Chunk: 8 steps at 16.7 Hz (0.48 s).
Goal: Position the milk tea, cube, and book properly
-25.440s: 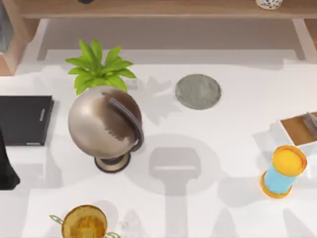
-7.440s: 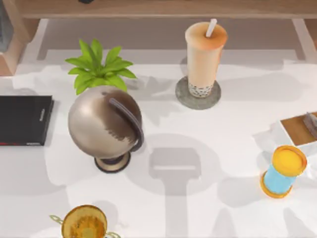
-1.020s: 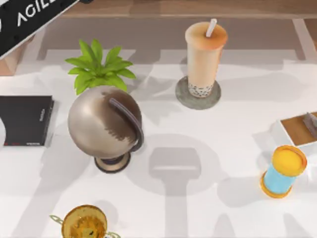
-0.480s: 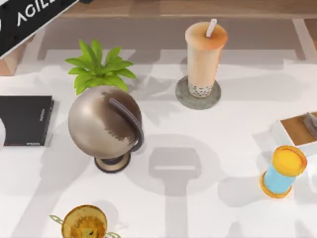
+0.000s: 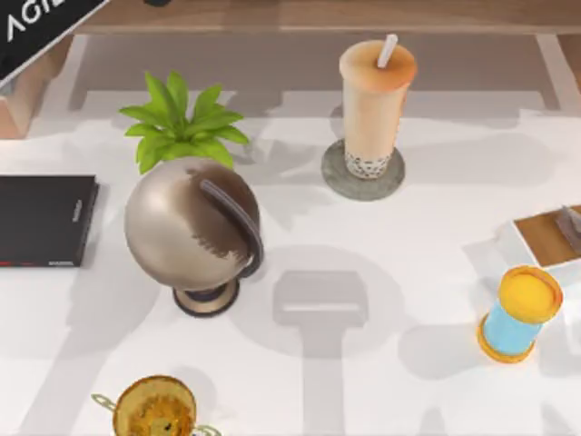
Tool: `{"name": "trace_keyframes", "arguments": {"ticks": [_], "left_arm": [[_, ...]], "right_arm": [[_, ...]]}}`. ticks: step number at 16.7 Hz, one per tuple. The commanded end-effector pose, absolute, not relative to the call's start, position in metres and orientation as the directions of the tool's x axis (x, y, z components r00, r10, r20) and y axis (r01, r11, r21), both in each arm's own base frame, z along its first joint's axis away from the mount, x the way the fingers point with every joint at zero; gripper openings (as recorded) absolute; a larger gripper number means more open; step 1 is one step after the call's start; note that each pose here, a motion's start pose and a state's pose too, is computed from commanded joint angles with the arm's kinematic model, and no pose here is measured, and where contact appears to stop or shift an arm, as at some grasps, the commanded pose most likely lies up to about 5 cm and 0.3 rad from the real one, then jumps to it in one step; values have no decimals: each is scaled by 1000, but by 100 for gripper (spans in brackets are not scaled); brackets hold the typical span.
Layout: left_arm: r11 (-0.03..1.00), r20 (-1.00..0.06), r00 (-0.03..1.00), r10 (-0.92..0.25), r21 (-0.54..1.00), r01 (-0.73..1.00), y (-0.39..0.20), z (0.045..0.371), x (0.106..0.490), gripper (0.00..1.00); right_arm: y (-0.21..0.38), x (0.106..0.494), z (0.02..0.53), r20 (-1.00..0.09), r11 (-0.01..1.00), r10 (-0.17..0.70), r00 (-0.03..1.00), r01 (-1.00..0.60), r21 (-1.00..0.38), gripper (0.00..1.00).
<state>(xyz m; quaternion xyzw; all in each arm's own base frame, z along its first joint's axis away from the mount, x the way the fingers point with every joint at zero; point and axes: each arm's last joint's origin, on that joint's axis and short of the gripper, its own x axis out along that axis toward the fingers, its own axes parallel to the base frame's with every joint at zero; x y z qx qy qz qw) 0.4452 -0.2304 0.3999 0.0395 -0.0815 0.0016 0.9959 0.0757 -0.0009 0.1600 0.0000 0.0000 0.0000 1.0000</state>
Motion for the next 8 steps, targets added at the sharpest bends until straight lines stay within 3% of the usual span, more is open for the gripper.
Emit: {"name": "trace_keyframes", "arguments": {"ticks": [4, 8], "left_arm": [[996, 344, 938, 47, 52, -69, -139, 446, 447, 100], [985, 450, 889, 86, 96, -143, -22, 454, 440, 100]], "right_arm": [[-1, 76, 160, 0, 1000, 0, 1000, 0, 0, 100], [-1, 76, 160, 0, 1000, 0, 1000, 0, 0, 100]]}}
